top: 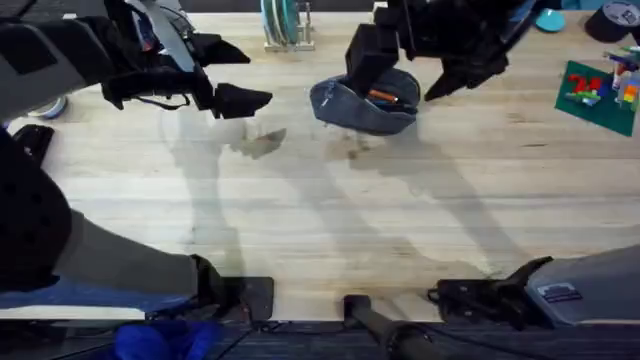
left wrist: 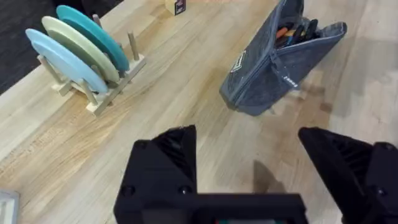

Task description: Unzip the bag, pick up the pens from the table one at a time and place them inside, then zip the bag closed.

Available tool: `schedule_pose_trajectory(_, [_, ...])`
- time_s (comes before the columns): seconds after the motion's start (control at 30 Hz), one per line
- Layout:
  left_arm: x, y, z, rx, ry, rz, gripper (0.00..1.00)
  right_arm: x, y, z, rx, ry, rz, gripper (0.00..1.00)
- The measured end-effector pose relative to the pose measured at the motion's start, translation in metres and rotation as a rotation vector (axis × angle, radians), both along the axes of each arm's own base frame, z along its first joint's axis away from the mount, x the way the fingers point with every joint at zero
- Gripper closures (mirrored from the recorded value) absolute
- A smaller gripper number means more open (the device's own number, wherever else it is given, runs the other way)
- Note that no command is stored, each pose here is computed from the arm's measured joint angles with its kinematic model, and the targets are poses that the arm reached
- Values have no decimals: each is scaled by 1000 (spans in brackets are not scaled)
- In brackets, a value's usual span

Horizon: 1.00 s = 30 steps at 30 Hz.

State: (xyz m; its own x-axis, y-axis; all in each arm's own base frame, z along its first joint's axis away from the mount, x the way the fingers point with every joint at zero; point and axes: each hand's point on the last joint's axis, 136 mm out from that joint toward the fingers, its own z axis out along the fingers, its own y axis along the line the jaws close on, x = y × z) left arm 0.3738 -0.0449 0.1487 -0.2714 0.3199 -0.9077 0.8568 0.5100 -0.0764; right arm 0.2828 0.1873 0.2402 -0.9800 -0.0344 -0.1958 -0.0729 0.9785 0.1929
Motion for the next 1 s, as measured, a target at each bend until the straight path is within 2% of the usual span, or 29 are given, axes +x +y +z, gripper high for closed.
schedule_pose_trajectory(0.5, [0,0,0,0,0,0,8,25,35,-29,-6,17,16,5])
schedule_pose_trajectory(1.0, [0,0,0,0,0,0,7,40,45,-24,44,-35,-25,3])
